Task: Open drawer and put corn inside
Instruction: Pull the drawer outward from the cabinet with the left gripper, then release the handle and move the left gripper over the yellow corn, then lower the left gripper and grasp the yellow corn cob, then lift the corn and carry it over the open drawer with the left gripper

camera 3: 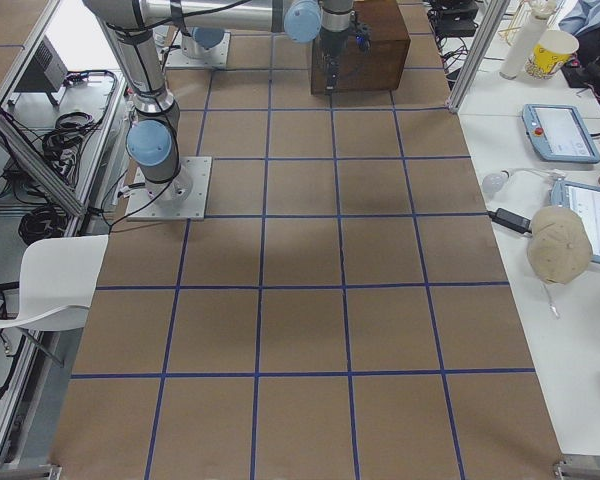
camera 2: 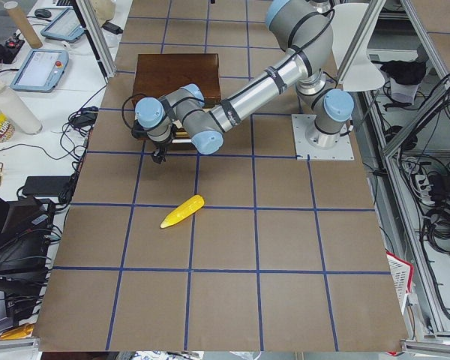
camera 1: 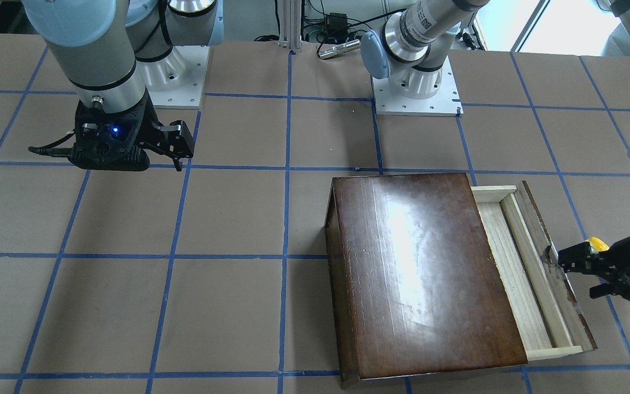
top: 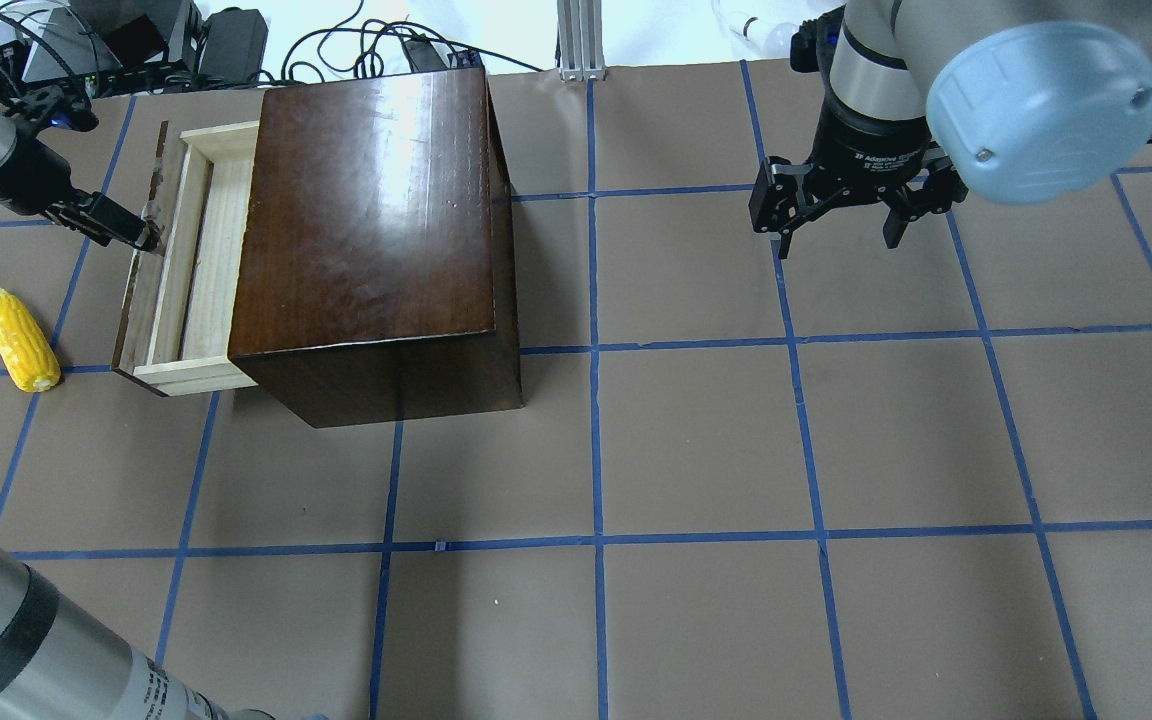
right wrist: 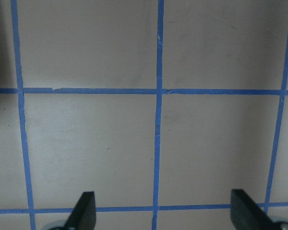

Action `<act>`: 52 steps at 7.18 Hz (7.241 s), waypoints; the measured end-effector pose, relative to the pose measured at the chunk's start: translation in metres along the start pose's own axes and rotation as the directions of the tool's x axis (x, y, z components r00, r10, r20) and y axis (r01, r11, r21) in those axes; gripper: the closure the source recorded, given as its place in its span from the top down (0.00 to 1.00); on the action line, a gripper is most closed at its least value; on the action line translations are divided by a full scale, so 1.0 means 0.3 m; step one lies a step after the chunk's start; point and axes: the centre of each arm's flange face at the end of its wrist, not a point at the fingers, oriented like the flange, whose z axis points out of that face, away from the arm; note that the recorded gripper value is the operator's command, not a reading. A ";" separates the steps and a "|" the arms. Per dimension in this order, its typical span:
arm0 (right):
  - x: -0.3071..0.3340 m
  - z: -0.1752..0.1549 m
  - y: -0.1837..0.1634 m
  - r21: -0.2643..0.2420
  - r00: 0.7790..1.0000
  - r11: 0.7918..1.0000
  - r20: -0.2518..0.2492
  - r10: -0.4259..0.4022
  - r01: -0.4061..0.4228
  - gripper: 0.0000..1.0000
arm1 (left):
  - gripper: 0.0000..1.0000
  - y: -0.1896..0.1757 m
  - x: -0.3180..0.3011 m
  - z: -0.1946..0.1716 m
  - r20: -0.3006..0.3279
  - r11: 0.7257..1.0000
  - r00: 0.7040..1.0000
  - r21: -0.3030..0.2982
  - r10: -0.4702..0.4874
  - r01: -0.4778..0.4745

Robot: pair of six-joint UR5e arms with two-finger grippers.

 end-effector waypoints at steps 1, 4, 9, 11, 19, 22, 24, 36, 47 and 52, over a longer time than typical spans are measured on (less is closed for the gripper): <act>0.000 0.000 0.000 0.000 1.000 1.000 0.000 0.000 0.000 1.00 | 1.00 0.007 -0.010 -0.004 0.001 1.000 1.000 0.001 0.005 -0.005; 0.000 0.000 0.000 -0.001 1.000 1.000 0.000 0.000 0.000 1.00 | 1.00 0.023 0.011 -0.064 0.003 1.000 1.000 0.001 -0.001 0.001; 0.000 -0.001 0.001 0.000 1.000 1.000 0.000 0.000 0.000 1.00 | 1.00 0.158 -0.058 -0.311 0.078 0.976 0.974 0.057 -0.215 0.211; 0.000 0.000 0.000 0.000 1.000 1.000 0.000 0.000 0.000 1.00 | 1.00 0.214 -0.129 -0.357 0.115 0.904 0.897 0.083 -0.427 0.420; 0.000 0.000 0.000 -0.001 1.000 1.000 0.000 0.000 0.000 1.00 | 1.00 0.292 -0.311 -0.085 0.162 0.612 0.601 0.030 -0.783 0.790; 0.000 0.001 0.000 -0.001 1.000 1.000 0.000 0.000 0.000 1.00 | 1.00 0.335 -0.383 0.060 0.208 0.597 0.575 0.056 -0.791 0.800; 0.000 0.001 0.000 -0.001 1.000 1.000 0.000 0.000 0.000 1.00 | 1.00 0.354 -0.401 0.108 0.237 0.581 0.554 0.060 -0.798 0.812; 0.000 0.000 0.000 0.000 1.000 1.000 0.000 0.000 0.000 1.00 | 0.00 0.236 -0.307 -0.216 0.256 0.716 0.681 0.073 -0.686 0.694; -0.001 0.001 0.000 -0.001 1.000 1.000 0.003 0.000 0.000 1.00 | 0.00 -0.258 0.520 -0.353 0.156 0.932 0.925 -0.055 -0.347 0.359; -0.001 0.001 0.000 -0.001 1.000 1.000 0.002 0.000 0.000 1.00 | 0.10 -0.241 0.478 -0.134 0.132 0.922 0.925 -0.107 -0.358 0.372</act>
